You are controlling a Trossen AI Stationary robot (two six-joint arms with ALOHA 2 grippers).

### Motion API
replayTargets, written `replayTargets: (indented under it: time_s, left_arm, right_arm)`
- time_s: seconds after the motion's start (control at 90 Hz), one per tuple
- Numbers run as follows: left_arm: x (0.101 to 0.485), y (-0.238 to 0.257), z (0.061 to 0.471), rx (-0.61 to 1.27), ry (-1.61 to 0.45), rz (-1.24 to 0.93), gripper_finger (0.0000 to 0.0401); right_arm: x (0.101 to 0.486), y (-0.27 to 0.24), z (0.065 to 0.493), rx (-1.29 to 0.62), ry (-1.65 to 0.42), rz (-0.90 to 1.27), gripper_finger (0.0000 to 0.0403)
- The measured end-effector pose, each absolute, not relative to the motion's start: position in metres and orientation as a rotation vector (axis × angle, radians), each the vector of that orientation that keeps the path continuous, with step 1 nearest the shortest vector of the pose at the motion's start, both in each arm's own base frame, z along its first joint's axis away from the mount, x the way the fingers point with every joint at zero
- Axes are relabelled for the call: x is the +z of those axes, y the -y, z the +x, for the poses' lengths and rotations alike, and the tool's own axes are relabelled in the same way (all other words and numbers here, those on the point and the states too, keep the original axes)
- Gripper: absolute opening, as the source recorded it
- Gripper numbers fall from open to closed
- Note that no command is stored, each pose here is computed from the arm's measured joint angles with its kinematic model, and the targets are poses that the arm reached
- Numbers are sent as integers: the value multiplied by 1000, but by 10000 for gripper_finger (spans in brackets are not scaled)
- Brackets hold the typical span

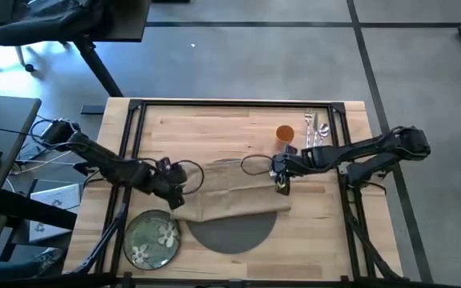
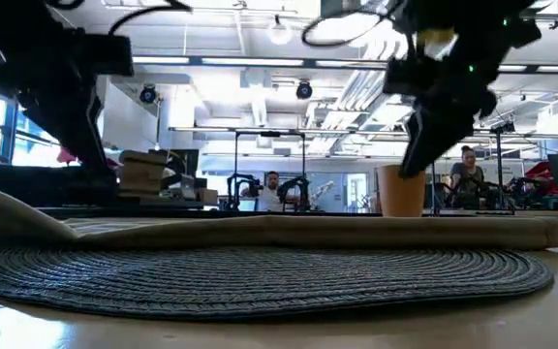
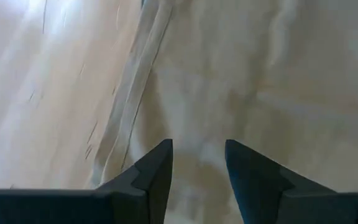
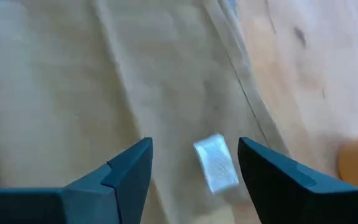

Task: Set table place
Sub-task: Fold the brown napkin

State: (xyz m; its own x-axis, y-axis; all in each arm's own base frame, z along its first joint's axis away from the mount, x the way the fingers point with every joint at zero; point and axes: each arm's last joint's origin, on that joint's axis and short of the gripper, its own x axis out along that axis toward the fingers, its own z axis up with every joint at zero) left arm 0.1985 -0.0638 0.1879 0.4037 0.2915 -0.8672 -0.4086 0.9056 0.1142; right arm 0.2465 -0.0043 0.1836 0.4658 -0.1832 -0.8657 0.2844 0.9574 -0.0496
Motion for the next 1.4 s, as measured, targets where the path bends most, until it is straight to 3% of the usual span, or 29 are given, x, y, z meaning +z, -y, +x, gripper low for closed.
replayTargets:
  time_s: [0.167,0.367,0.589,1.044,1.4]
  left_arm:
    - [185,43,198,508,-1144,-171,133]
    - [174,27,193,551,-1207,-202,133]
    - [153,18,182,556,-1240,-271,133]
    - [152,-14,168,667,-1179,-467,133]
    - [145,-16,170,607,-1144,-581,133]
  right_arm:
    - [181,39,240,-391,-1077,316,213]
    - [177,74,232,-481,-1080,409,212]
    - [175,77,234,-459,-1083,410,212]
    - [175,77,234,-479,-1074,395,212]
    - [175,77,235,-468,-1079,378,212]
